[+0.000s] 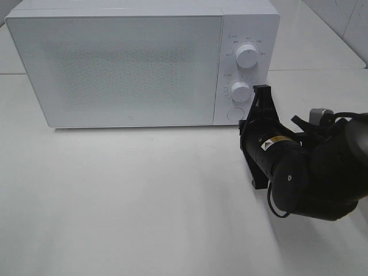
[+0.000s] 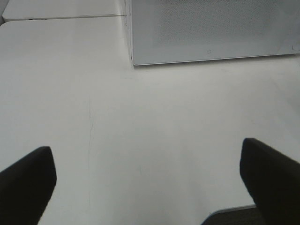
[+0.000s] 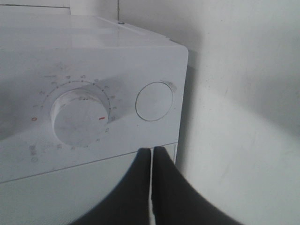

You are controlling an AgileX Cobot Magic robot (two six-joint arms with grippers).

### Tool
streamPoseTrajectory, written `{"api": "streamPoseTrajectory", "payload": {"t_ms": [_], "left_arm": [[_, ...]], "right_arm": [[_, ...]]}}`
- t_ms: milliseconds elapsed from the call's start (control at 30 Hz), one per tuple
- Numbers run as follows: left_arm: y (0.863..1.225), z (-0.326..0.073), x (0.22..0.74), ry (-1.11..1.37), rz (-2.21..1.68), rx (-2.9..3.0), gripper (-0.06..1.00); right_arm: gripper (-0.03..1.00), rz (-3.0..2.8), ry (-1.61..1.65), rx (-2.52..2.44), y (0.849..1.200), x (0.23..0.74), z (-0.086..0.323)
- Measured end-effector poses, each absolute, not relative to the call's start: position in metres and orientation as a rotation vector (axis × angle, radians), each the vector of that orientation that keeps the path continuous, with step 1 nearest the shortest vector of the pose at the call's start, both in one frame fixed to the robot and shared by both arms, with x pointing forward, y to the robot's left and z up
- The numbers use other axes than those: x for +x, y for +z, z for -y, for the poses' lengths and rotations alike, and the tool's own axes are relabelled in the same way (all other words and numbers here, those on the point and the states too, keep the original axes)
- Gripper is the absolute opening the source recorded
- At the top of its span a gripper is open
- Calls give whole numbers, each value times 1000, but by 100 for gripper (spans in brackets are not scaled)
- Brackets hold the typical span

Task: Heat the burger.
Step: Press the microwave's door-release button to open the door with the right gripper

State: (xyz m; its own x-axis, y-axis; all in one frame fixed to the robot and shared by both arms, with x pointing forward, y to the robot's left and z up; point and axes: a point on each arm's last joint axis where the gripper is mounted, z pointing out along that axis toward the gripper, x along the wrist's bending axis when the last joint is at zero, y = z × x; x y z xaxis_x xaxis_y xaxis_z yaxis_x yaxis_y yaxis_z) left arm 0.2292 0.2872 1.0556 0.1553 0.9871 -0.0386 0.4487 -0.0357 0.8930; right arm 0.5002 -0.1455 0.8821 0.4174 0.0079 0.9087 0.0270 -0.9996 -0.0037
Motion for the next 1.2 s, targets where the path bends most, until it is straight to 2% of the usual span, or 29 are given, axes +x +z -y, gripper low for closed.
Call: {"api": "streamPoseTrajectory", "payload": {"t_ms": [1200], "left_arm": [[1056,-287,229,828,-1412,1612,99]], "right_arm": [[2,-74,-1615,-2680,855,573,146]]}}
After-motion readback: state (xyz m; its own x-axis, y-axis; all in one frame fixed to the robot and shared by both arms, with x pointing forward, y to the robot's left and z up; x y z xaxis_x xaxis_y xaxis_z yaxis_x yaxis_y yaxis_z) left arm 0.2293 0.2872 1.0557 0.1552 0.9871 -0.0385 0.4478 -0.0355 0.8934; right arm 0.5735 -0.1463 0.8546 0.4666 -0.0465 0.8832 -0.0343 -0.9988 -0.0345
